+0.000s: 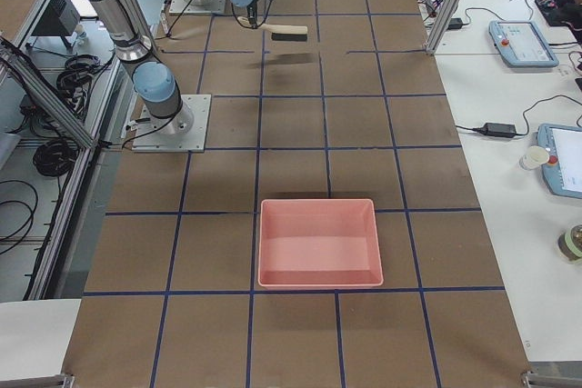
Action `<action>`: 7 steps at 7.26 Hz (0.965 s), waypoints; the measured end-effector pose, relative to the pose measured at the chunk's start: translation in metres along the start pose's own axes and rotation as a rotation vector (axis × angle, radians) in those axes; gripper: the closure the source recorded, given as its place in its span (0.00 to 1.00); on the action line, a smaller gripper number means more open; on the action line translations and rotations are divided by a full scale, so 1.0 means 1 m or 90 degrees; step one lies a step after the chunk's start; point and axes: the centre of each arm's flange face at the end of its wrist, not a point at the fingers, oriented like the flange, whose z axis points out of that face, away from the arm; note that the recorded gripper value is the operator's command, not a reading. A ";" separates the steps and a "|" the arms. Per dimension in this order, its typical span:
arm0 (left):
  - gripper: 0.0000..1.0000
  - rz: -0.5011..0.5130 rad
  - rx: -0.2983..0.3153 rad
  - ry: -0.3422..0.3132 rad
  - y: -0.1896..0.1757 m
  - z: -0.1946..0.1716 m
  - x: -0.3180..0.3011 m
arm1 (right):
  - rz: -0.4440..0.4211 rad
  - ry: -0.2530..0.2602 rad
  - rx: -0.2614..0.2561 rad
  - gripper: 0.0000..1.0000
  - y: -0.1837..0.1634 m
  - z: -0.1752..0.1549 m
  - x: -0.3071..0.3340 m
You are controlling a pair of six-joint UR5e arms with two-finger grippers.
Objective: Sweep and dump trash in nearest bin
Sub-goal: 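Lift the loaded dustpan with the left gripper while the right withdraws the brush, then tilt the dustpan over the black bin with the left gripper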
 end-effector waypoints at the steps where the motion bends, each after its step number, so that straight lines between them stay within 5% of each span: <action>1: 0.92 0.003 -0.051 0.001 0.010 -0.013 0.000 | 0.000 0.002 -0.003 0.83 0.001 0.002 0.000; 7: 0.91 0.001 -0.197 0.001 0.039 -0.040 -0.008 | -0.001 0.007 -0.011 0.83 0.021 0.035 0.009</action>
